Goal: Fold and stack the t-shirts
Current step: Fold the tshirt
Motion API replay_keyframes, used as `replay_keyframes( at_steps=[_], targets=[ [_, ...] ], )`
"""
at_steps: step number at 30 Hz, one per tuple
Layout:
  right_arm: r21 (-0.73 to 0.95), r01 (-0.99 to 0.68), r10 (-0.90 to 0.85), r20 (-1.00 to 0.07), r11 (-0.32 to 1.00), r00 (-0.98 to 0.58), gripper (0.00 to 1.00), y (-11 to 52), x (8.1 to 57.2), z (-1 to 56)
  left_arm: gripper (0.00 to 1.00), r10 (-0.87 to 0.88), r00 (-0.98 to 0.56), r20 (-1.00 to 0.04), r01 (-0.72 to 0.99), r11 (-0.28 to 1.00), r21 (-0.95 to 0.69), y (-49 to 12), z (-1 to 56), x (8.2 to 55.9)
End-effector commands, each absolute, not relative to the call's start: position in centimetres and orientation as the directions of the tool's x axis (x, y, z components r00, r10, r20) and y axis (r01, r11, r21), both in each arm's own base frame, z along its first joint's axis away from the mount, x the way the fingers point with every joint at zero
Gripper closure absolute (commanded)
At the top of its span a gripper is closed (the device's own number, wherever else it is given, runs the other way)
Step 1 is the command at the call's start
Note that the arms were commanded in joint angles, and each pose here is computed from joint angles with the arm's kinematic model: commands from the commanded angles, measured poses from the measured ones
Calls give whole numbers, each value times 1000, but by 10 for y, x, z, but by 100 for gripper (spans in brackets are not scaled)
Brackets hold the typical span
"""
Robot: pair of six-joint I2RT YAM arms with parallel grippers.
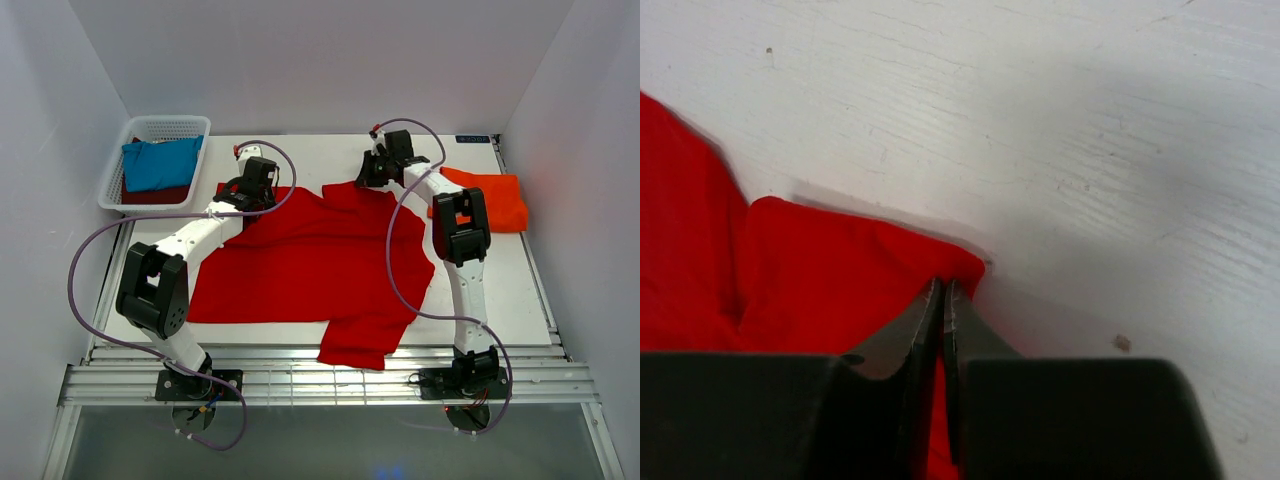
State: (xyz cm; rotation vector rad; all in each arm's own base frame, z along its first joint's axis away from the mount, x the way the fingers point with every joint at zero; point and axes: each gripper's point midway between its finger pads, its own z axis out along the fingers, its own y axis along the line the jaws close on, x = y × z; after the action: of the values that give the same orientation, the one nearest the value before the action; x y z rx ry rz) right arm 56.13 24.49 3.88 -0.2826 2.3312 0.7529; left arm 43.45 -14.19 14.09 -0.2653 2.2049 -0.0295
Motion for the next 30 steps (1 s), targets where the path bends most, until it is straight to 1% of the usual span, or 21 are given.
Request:
replay_keyframes(
  at_steps=[1, 4, 8, 9, 11, 12, 13, 14, 15, 16, 19, 21, 22, 26, 30],
  targets=[
    [388, -453, 37, -791, 803, -611, 92, 247, 573, 140, 100, -202, -560, -803, -190, 975, -113, -139, 148, 434],
    [370, -474, 35, -815, 799, -578, 92, 245, 571, 169, 100, -197, -568, -799, -203, 975, -96, -138, 140, 436],
    [352, -504, 11, -828, 789, -561, 92, 244, 558, 183, 100, -194, -585, -788, -221, 972, -75, -136, 124, 438],
    [358, -496, -3, -808, 791, -589, 92, 242, 548, 169, 100, -192, -589, -785, -222, 972, -71, -136, 122, 437],
    [347, -505, -15, -813, 790, -582, 92, 240, 535, 173, 100, -195, -596, -779, -223, 972, -73, -136, 116, 435],
    [357, -495, -35, -784, 792, -620, 92, 241, 519, 152, 100, -196, -599, -777, -225, 972, -72, -136, 114, 435],
    [345, -496, -40, -789, 797, -613, 92, 239, 511, 157, 100, -198, -600, -775, -227, 971, -73, -135, 113, 434],
    [340, -490, -55, -776, 803, -629, 92, 238, 502, 149, 100, -201, -608, -768, -232, 970, -71, -134, 107, 430],
    [338, -480, -85, -741, 809, -666, 92, 239, 483, 126, 100, -204, -611, -765, -232, 970, -73, -134, 106, 429],
    [313, -469, -95, -743, 826, -663, 92, 236, 474, 128, 100, -207, -613, -763, -234, 969, -76, -134, 104, 428],
    [269, -444, -152, -688, 854, -710, 92, 235, 433, 103, 100, -208, -619, -758, -242, 968, -68, -131, 97, 422],
    [241, -461, -183, -689, 854, -701, 92, 244, 410, 105, 100, -203, -616, -761, -255, 966, -52, -127, 94, 422],
    [212, -444, -202, -669, 870, -715, 92, 239, 397, 91, 100, -200, -612, -765, -259, 965, -46, -126, 95, 423],
    [165, -448, -233, -671, 878, -704, 92, 246, 367, 92, 100, -178, -601, -779, -296, 955, 10, -117, 89, 430],
    [116, -416, -230, -686, 902, -690, 92, 238, 356, 101, 100, -163, -609, -776, -344, 936, 74, -103, 75, 439]
  ],
)
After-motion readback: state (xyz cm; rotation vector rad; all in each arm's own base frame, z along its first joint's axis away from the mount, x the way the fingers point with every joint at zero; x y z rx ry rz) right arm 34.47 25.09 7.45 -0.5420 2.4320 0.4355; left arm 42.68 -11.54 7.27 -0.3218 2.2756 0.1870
